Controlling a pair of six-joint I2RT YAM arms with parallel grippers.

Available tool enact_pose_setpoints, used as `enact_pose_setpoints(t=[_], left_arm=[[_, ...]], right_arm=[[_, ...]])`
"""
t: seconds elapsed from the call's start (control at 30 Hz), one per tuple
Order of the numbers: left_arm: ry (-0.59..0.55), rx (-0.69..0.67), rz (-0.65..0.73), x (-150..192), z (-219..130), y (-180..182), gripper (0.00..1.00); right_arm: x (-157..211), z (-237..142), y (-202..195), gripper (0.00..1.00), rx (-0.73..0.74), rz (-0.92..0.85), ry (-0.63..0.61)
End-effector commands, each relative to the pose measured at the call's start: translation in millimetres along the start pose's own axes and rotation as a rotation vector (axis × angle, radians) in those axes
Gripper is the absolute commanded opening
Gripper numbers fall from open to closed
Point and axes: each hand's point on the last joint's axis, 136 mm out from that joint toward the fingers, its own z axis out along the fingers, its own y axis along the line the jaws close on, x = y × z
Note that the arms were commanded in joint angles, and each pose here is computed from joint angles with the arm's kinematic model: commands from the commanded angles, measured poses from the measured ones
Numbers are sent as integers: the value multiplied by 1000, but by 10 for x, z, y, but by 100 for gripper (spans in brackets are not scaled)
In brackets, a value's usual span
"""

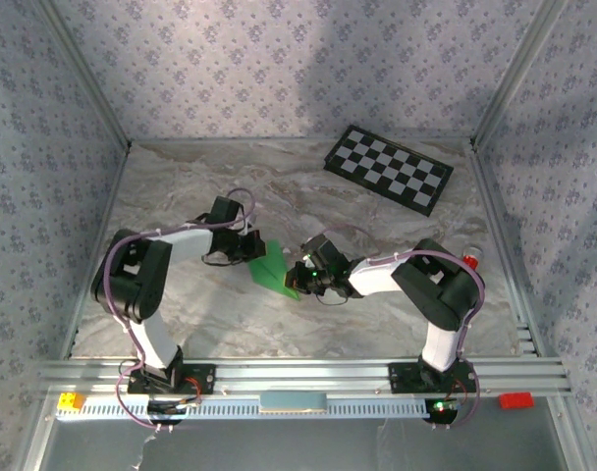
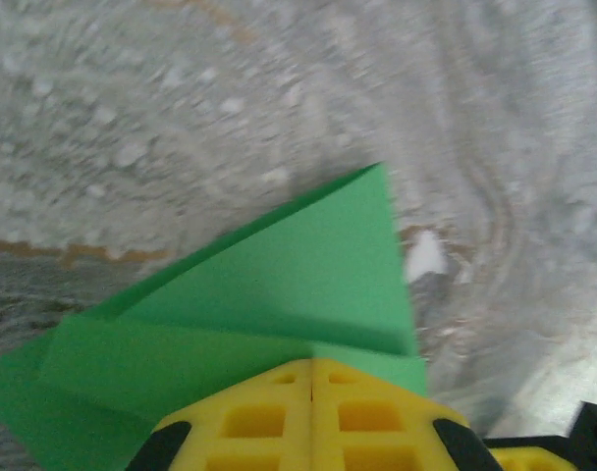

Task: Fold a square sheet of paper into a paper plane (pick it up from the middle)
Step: Fourth fold the wing at the center of the table.

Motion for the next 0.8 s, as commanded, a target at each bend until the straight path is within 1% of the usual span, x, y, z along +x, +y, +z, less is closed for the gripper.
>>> enact_pose_setpoints(t=[0.0, 0.17, 0.3, 0.6, 0.77], left_arm=[[21, -40, -6, 71, 89, 166, 4], [41, -70, -11, 145, 141, 278, 3], [44, -63, -20, 157, 147, 288, 3], [48, -53, -18, 148, 149, 261, 3], [50, -62, -16, 151, 150, 279, 2]], right_arm=[[212, -14, -336, 0, 137, 25, 79], [59, -60, 3, 0, 75, -47, 70], [-48, -41, 245, 0, 39, -109, 80], [-230, 277, 336, 0, 19, -98, 118], [-161, 327, 81, 0, 102, -70, 138]])
